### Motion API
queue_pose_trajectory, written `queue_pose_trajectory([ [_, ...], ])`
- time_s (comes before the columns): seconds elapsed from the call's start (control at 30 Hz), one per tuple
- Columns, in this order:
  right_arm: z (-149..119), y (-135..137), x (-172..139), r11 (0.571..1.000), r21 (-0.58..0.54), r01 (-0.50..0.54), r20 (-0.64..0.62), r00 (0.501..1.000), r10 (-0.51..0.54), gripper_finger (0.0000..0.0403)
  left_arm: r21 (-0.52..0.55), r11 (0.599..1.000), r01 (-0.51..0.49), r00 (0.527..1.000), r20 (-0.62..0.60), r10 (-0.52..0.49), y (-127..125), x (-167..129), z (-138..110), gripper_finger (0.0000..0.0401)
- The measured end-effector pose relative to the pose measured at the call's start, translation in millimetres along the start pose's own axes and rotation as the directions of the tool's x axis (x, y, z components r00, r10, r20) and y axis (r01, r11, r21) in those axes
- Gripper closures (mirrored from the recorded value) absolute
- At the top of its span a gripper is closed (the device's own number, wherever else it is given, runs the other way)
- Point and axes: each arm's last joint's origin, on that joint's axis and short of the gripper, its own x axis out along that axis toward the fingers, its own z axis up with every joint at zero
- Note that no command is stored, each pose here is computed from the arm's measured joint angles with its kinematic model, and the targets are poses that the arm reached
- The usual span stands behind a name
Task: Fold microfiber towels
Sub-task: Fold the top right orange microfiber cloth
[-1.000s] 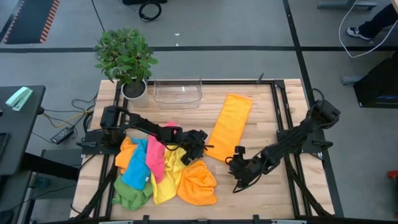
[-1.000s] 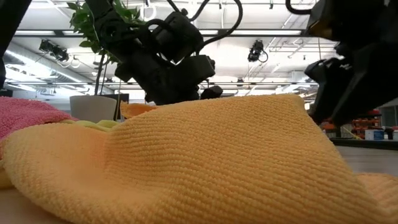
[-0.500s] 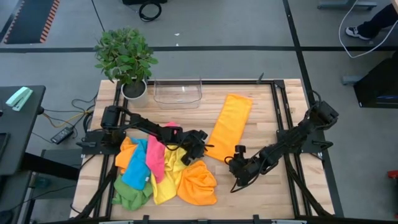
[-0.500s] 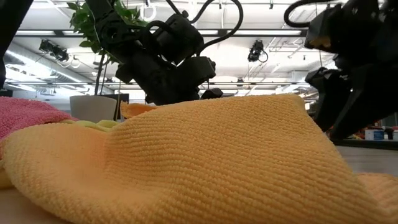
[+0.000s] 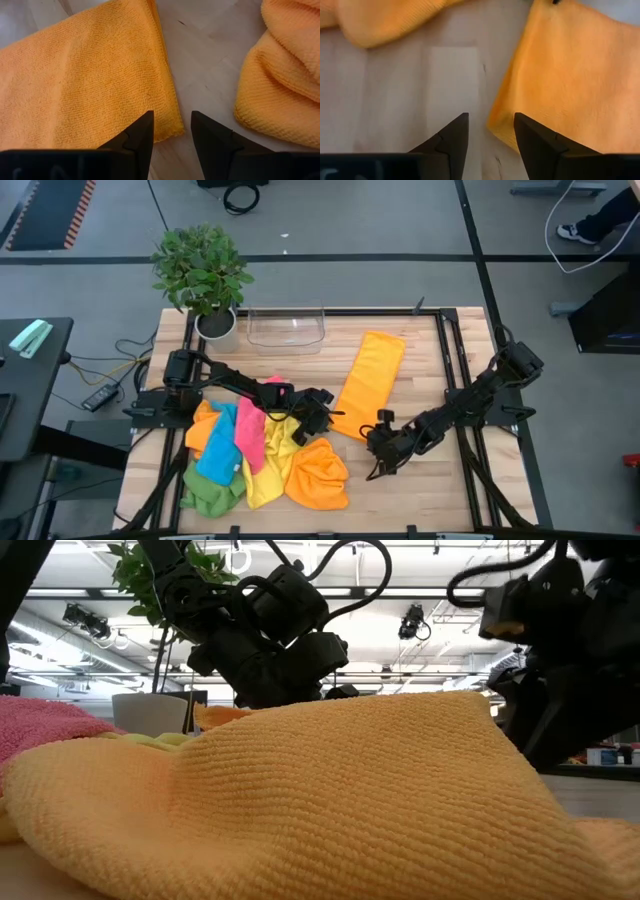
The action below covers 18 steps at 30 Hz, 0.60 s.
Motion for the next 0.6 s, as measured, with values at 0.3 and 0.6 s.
queue_pose_trajectory([
  [0.3,-16.5,-4.1,6.9,0.996,0.069,-0.057,-0.018,0.998,0.058,0.0255,-0.026,1.0,0.0,1.0,-0.002,0.0,-0.2,0.1,-0.3,0.0264],
  [0.6,-16.3,-3.9,6.9,0.996,0.07,-0.061,-0.017,0.998,0.062,0.0296,-0.028,0.999,0.04,0.999,0.016,-0.039,-2.6,2.4,-1.6,0.0264],
])
